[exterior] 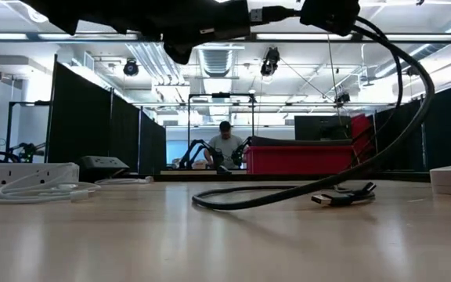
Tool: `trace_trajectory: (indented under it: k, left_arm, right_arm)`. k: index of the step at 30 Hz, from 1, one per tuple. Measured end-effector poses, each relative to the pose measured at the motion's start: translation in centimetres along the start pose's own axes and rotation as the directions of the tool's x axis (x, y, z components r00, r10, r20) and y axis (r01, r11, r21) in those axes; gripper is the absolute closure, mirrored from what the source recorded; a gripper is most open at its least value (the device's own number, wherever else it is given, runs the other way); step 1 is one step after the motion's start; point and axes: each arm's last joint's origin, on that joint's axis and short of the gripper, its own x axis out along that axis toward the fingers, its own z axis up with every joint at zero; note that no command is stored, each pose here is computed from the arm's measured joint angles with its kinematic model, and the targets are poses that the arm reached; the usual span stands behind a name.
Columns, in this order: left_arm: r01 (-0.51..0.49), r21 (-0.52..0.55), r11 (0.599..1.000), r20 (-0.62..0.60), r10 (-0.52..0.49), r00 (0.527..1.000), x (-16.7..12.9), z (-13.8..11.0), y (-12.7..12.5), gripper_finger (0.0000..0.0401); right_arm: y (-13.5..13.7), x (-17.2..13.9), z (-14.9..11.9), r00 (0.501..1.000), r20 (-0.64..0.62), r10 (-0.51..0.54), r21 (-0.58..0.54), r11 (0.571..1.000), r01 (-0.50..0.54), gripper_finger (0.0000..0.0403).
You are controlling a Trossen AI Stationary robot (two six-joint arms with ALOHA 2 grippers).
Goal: Insert USB
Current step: Insert the black charger cable into the black charger adapter
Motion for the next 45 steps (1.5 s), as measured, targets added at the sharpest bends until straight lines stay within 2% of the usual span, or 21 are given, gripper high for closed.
trace_trajectory:
  k: [4,26,34,45]
  left_arm:
    - [0.012,0.013,1.0,-0.032,-0.011,0.999,0.0,-0.3,-0.1,0.0254]
    - [0.012,0.077,0.997,-0.046,-0.008,0.999,0.2,0.4,-0.1,0.0254]
    - [0.008,0.084,0.996,-0.072,-0.002,0.997,0.2,0.1,0.0,0.0254]
    - [-0.009,0.105,0.994,-0.081,0.017,0.997,0.3,0.1,0.5,0.0254]
  right_arm:
    - [0.0,0.0,0.0,1.0,-0.009,0.008,-0.005,1.0,-0.008,0.0403]
    - [-0.9,0.5,0.4,1.0,-0.016,0.005,-0.043,0.999,-0.006,0.0403]
    - [-0.7,0.9,0.6,0.998,-0.019,0.061,-0.08,0.995,-0.062,0.0403]
    - [-1.1,2.7,0.7,0.992,-0.084,0.094,-0.064,0.993,-0.1,0.0403]
